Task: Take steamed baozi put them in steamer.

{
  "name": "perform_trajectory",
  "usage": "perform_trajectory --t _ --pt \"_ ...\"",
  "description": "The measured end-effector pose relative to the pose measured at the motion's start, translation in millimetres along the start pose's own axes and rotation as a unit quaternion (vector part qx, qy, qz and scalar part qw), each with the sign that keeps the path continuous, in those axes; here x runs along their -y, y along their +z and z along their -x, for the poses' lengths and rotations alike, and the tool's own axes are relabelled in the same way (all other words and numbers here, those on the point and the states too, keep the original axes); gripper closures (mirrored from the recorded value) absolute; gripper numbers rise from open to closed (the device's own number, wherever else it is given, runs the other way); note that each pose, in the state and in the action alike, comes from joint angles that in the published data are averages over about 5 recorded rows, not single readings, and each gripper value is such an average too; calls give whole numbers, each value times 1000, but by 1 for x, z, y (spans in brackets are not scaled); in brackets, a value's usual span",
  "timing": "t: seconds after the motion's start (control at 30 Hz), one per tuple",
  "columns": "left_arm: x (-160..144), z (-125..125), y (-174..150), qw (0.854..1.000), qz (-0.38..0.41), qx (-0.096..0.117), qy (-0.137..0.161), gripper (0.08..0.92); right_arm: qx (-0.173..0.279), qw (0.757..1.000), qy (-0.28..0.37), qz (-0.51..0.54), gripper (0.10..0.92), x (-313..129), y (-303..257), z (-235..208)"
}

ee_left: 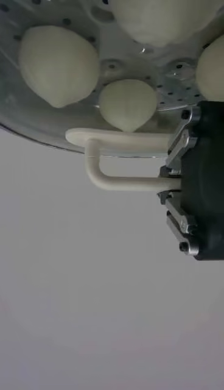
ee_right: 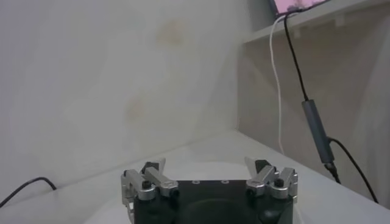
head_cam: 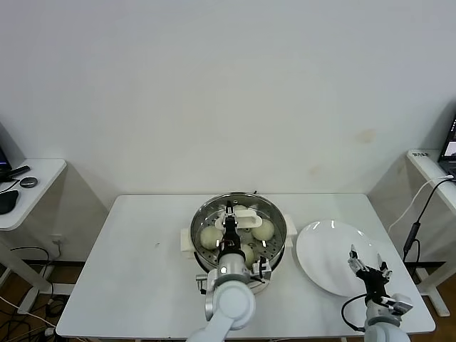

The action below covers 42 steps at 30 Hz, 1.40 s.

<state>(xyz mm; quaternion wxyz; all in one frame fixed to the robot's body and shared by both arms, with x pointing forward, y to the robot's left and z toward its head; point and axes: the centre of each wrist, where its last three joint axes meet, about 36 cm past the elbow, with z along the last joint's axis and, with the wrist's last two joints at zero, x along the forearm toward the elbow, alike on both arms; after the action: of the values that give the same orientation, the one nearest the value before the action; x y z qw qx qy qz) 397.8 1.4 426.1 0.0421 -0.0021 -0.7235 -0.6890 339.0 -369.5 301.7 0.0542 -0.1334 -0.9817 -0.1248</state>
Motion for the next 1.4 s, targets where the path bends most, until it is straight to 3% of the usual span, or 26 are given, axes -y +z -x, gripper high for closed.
perform_trajectory --t 0.17,0.27,0.6,0.97,1.2,1.4 --pt "1 -2 2 1000 4 3 1 824 0 1000 0 0 200 -1 0 0" --pt "1 -5 4 1000 4 9 2 783 0 1000 0 -1 200 0 0 0" --pt "-15 -36 11 999 -24 41 10 499 -4 1000 -2 2 200 -3 0 1" --pt "-56 -82 41 993 -93 69 3 201 -8 1000 -8 -19 200 -4 0 -6" --pt "-67 -95 90 983 -163 84 -1 177 -15 997 -53 -54 200 -20 -2 -25" --pt "-63 -89 147 955 -278 98 12 177 -21 994 -89 -68 200 -43 0 -45"
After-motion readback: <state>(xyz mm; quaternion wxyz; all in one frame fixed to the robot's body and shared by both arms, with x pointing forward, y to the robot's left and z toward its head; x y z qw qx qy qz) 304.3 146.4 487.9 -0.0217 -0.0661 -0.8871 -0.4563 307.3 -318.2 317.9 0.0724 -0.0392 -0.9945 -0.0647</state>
